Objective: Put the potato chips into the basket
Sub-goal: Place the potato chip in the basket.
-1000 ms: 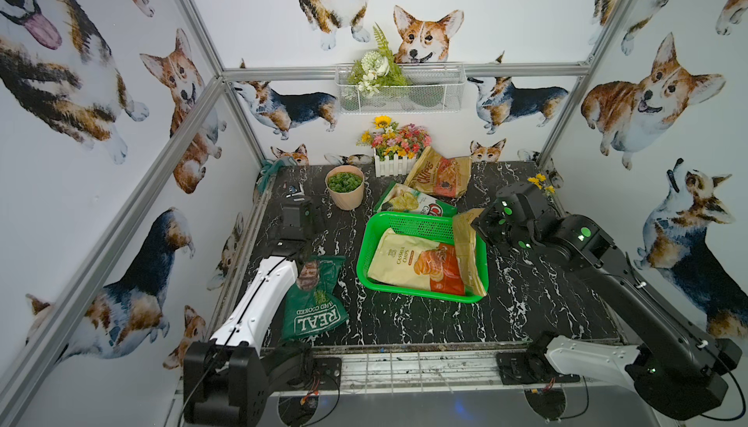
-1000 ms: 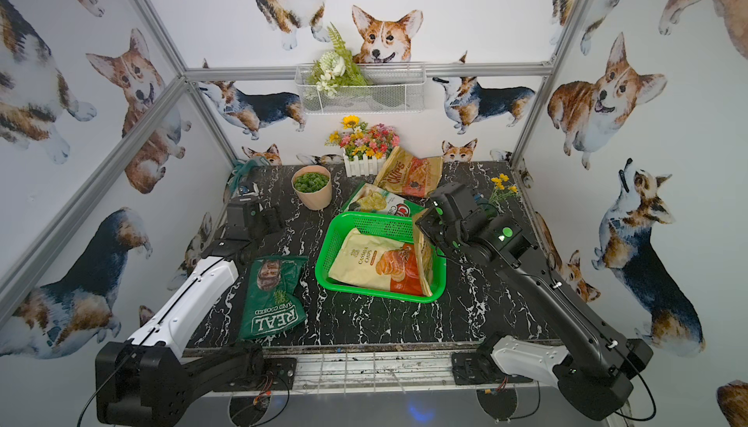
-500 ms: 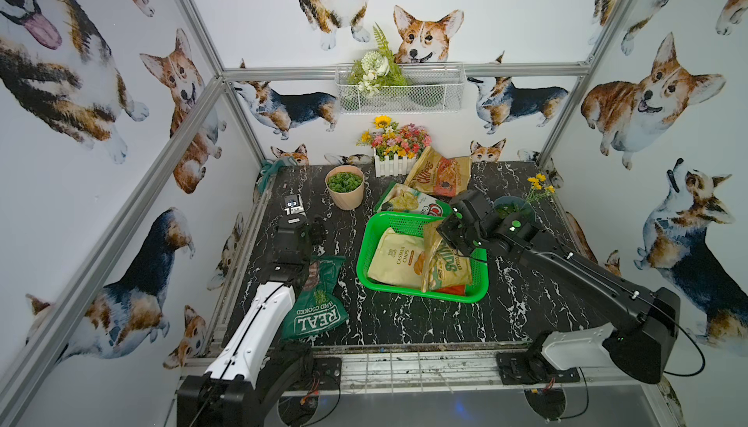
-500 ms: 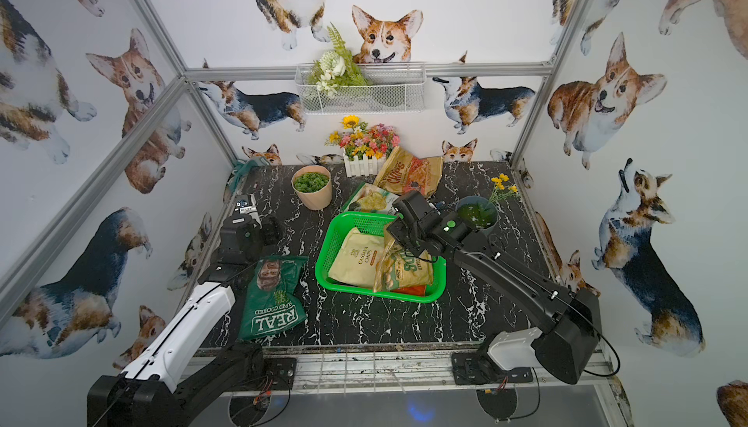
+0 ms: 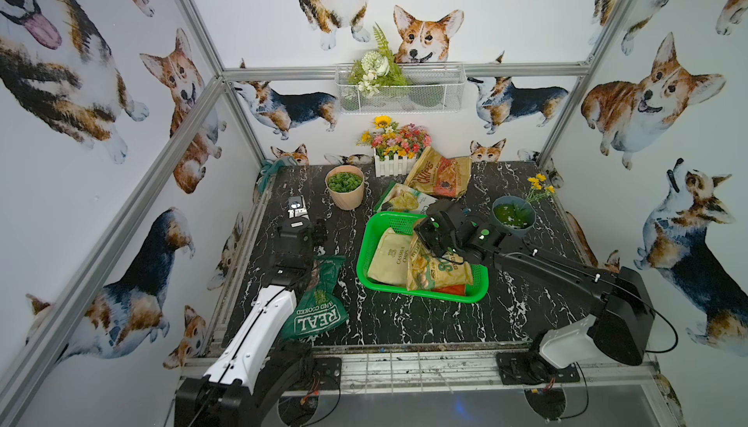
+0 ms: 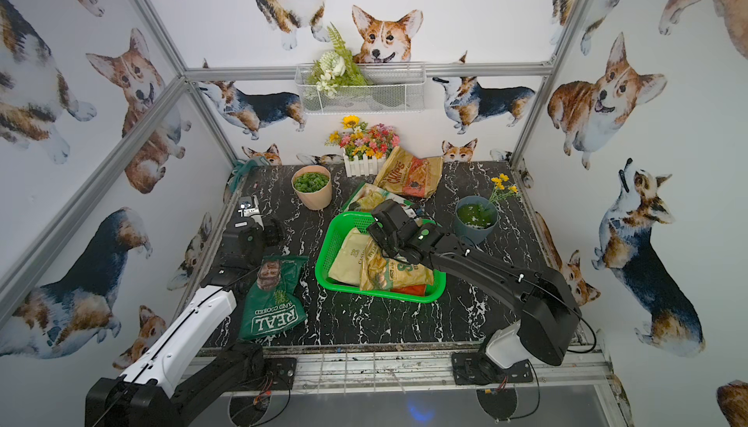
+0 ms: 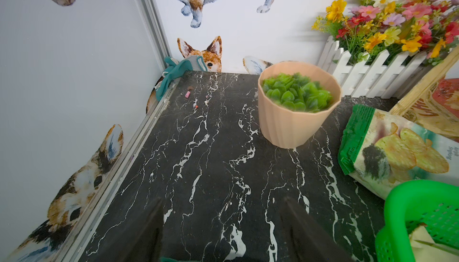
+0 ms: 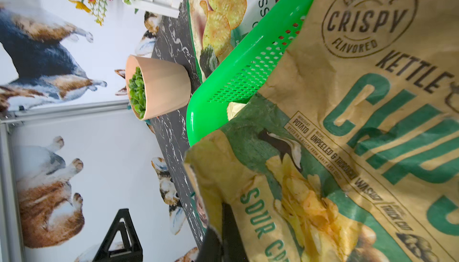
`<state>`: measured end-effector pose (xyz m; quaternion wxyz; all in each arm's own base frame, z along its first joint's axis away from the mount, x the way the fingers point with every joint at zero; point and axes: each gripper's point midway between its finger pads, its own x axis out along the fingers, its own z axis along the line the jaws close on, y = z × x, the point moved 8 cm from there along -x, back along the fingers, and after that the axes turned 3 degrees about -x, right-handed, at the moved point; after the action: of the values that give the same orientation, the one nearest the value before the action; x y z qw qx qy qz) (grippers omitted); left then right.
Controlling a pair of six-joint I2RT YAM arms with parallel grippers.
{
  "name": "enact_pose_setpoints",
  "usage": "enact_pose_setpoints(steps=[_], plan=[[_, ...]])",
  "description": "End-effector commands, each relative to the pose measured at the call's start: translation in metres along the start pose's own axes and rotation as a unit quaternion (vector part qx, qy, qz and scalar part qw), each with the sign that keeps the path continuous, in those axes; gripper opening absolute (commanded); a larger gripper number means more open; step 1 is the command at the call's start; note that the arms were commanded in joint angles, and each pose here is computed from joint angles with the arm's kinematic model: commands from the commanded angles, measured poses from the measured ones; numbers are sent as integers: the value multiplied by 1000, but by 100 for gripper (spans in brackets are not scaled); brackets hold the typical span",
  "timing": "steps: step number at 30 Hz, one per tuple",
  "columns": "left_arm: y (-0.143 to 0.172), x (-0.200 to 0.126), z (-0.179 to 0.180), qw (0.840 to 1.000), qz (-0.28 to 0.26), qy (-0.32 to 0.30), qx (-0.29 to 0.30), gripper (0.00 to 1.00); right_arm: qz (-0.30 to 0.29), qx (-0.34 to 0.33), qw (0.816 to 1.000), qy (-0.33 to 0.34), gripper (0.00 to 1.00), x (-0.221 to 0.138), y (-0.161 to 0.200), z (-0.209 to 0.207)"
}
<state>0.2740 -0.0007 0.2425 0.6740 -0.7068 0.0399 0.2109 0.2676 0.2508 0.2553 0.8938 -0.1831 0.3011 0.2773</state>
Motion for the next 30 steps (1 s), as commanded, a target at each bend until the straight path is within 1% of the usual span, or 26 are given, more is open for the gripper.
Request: enact_pose_setpoints(steps=[1,4,6,12,15,16,17,18,19,21,23,26,28,30], plan=[[-7,-2,4,1000,-24,-19,-1,78,-69,98,992,-41,0,5,-10,9],[-7,-4,6,999,-29,-26,-2,78,-110,141,984,-25,0,13,-15,0],[-8,-5,6,999,-31,-26,-3,78,-127,165,978,-16,0,19,-18,-6],[-8,-7,8,999,-37,-32,-5,78,-161,242,957,1,0,43,-23,-17],[-7,-7,8,999,-36,-33,-5,78,-194,257,947,2,0,51,-30,-17],[-7,-7,8,999,-37,-32,-4,78,-198,253,947,0,0,53,-33,-14],[-8,-7,8,999,-38,-34,-4,78,-198,245,949,-2,6,55,-36,-10],[-8,-7,8,999,-39,-36,-3,78,-194,234,953,-5,19,55,-39,-4],[-8,-7,9,998,-40,-38,-2,78,-192,212,958,-8,30,54,-42,1],[-9,-8,10,998,-44,-43,1,78,-193,165,967,-14,40,47,-47,11],[-10,-8,11,998,-47,-52,2,78,-190,107,976,-17,44,41,-53,17],[-9,-7,12,998,-44,-53,5,78,-164,-9,986,-22,45,31,-60,21],[-8,-7,11,998,-41,-53,7,78,-142,-84,986,-23,44,26,-61,16],[-7,-7,11,998,-39,-51,7,78,-120,-165,979,-20,41,27,-62,8]])
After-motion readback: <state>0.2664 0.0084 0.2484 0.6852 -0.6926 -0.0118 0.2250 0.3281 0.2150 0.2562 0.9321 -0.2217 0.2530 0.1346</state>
